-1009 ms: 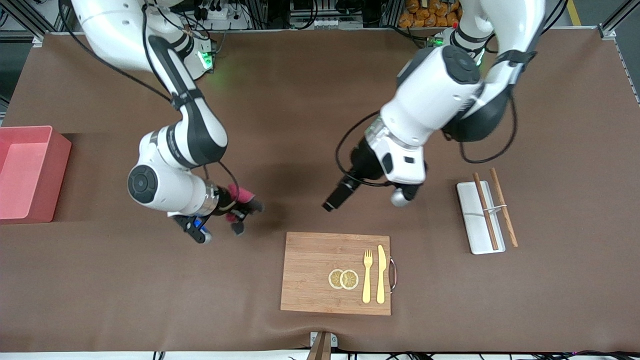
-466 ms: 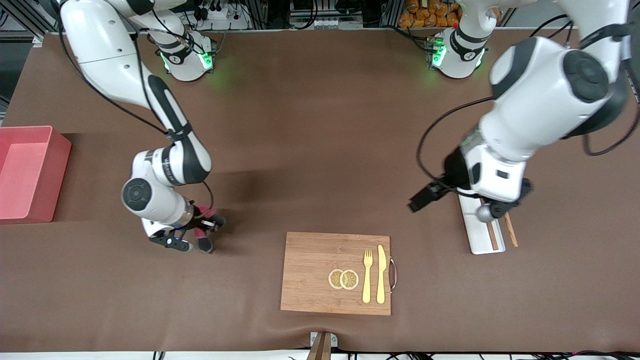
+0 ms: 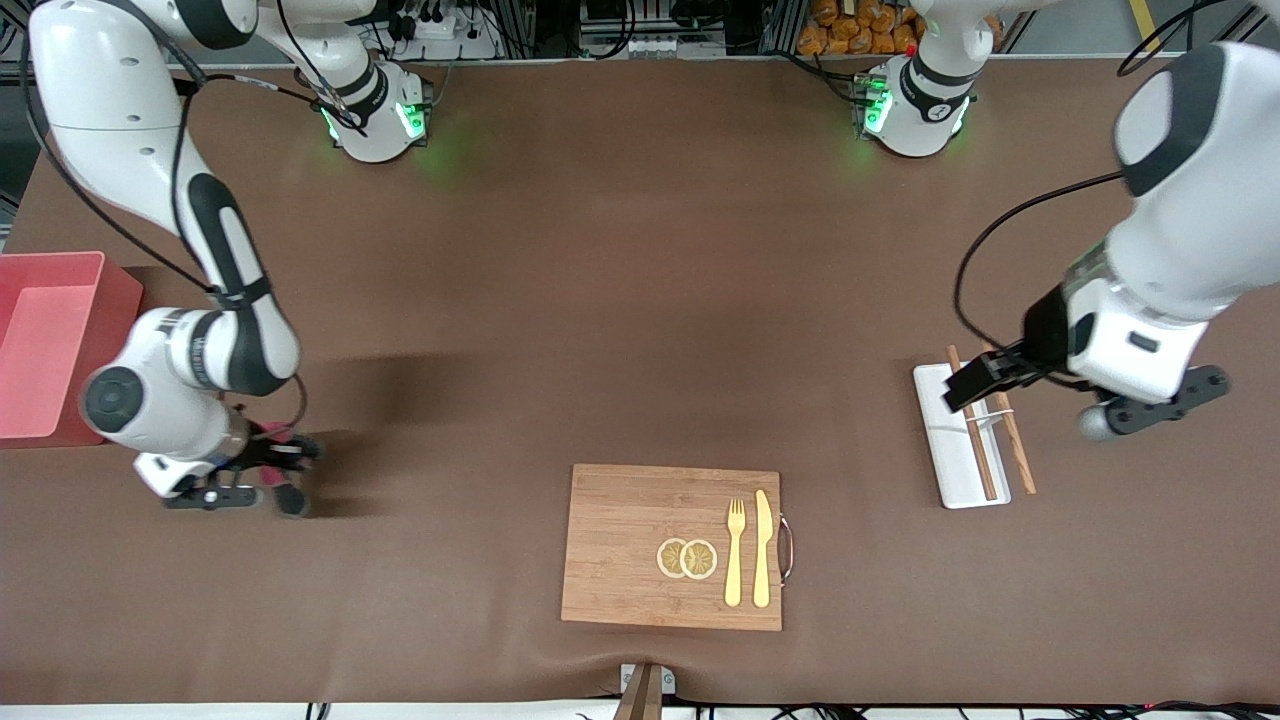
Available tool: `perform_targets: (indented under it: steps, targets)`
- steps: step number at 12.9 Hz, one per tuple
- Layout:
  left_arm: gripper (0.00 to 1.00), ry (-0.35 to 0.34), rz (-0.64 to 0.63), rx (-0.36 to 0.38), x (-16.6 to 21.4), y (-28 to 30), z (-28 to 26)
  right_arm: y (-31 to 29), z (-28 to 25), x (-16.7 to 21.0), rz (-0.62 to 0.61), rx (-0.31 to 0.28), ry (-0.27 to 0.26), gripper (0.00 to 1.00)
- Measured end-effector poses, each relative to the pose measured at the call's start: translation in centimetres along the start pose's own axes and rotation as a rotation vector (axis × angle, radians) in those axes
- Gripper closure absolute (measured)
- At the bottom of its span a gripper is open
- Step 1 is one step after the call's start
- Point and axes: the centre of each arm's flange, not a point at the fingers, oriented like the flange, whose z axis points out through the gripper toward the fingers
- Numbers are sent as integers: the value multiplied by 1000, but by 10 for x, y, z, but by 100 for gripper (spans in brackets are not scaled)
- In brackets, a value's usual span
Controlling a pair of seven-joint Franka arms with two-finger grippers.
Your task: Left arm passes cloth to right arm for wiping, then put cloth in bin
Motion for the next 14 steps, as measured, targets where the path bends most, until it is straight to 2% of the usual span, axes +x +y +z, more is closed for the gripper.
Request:
perform_targets:
  steps: [4, 7, 10, 12, 14]
  targets:
    - [0, -13, 5, 36, -4, -18, -19, 114, -30, -17, -222, -85, 34, 90]
    - [0, 15, 108, 88, 0, -46, -40, 152, -27, -33, -272, -99, 17, 90]
    - [0, 8, 165, 122, -9, -72, -69, 116, -10, -22, -218, -76, 10, 90]
    - [0, 7, 177, 129, -22, -77, -78, 61, -2, -7, -144, -60, -1, 90]
    - [0, 4, 183, 136, -32, -81, -81, -1, 0, 6, -59, -43, -35, 90]
